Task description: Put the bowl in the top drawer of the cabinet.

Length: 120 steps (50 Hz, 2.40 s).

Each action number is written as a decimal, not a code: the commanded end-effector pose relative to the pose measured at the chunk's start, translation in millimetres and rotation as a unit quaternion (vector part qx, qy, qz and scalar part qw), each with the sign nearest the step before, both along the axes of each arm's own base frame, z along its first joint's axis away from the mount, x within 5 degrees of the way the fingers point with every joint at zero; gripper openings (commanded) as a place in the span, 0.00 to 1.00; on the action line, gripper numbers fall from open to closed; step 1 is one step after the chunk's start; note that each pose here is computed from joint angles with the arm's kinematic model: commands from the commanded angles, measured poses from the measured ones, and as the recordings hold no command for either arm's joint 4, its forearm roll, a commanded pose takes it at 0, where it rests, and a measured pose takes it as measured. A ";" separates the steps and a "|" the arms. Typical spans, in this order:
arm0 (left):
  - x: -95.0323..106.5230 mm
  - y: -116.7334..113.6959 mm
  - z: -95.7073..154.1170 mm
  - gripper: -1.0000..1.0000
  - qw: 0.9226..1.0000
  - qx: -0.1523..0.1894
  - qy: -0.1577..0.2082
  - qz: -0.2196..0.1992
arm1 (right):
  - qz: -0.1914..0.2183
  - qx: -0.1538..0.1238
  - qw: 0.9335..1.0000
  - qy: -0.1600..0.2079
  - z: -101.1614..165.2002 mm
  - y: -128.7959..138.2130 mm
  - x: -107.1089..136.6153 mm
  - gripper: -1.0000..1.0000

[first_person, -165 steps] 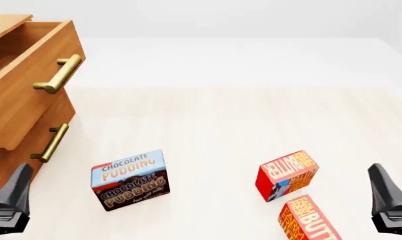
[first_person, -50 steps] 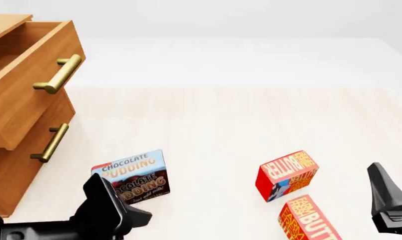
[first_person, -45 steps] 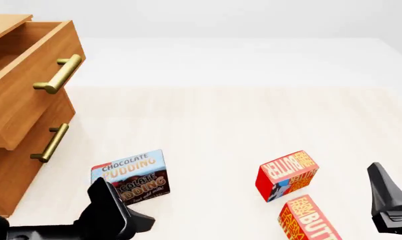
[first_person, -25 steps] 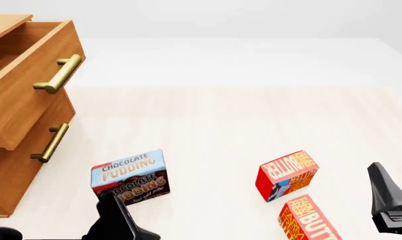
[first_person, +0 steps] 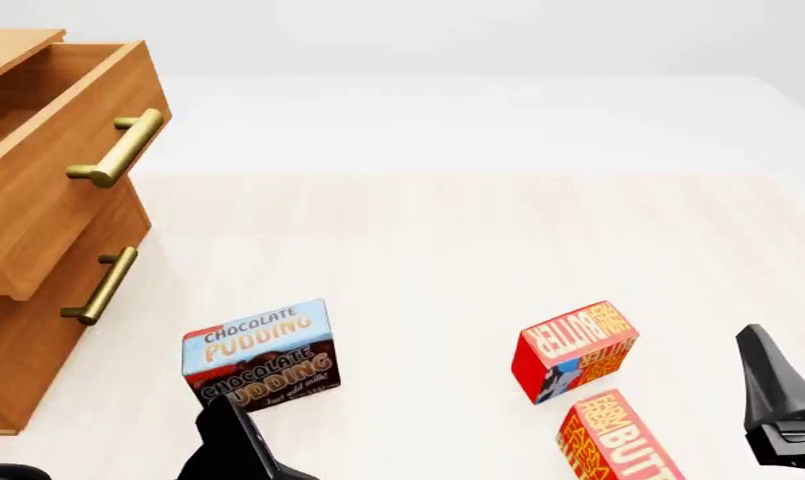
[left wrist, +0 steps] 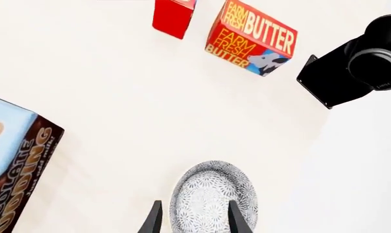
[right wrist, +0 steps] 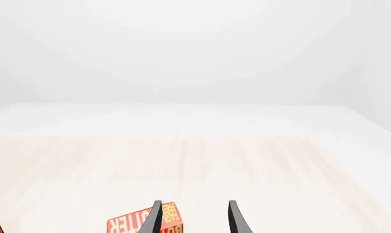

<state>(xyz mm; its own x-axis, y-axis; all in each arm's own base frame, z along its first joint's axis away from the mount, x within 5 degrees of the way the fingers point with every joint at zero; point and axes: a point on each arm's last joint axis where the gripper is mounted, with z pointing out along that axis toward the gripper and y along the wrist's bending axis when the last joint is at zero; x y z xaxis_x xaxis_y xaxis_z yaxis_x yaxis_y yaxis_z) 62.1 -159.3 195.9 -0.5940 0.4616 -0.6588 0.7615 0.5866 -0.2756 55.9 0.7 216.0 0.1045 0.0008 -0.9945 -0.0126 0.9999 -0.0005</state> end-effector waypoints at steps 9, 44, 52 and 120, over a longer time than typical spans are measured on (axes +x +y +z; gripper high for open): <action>3.0 5.1 1.2 1.00 1.000 0.000 -0.005 0.009 | 0.000 0.000 1.000 0.000 0.1 0.0 0.0 1.00; 7.7 12.1 -22.7 1.00 0.999 -0.011 -0.009 0.032 | -0.001 -0.001 1.000 0.003 -0.4 -0.1 0.1 1.00; 8.7 10.5 -27.1 1.00 0.999 -0.012 -0.008 0.033 | -0.003 -0.002 1.000 0.003 -0.6 -0.3 0.1 1.00; 3.4 -5.0 -62.3 1.00 0.998 -0.051 0.020 0.037 | -0.022 -0.009 1.000 0.013 -2.0 -2.4 1.2 1.00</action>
<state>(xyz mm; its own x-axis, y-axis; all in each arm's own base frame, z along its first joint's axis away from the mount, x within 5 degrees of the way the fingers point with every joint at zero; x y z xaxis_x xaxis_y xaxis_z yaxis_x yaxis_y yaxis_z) 67.0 -162.4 140.5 -0.6430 0.3527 -0.6799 0.7080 0.6122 -0.3520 56.8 -1.6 214.2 0.0807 -0.0199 -0.9965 0.0290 0.9994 -0.0176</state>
